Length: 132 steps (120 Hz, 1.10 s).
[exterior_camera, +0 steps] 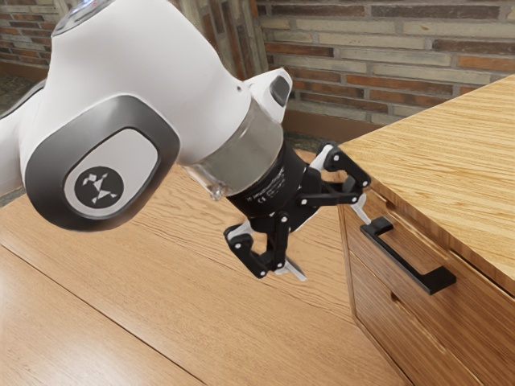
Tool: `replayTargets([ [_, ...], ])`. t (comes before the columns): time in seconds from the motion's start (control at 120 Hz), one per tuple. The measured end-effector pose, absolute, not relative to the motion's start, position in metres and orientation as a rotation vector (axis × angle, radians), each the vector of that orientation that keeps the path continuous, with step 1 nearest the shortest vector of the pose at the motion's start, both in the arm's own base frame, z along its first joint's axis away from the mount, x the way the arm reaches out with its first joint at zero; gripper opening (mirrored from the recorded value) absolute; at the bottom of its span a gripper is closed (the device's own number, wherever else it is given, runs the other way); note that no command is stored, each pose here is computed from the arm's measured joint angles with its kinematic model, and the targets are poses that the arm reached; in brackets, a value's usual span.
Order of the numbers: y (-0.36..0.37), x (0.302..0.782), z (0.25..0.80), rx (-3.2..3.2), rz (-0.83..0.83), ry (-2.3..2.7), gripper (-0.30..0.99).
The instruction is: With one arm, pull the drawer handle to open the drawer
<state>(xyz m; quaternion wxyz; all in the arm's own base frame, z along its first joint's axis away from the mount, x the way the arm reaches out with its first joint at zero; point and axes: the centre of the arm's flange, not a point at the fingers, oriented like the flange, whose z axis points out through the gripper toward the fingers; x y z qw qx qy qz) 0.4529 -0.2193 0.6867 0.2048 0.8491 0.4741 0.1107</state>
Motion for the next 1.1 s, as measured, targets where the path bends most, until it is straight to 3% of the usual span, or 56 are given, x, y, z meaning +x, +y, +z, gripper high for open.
replayTargets([
  [1.1,-0.261,0.445,0.632,2.170,0.307,1.461,0.69],
])
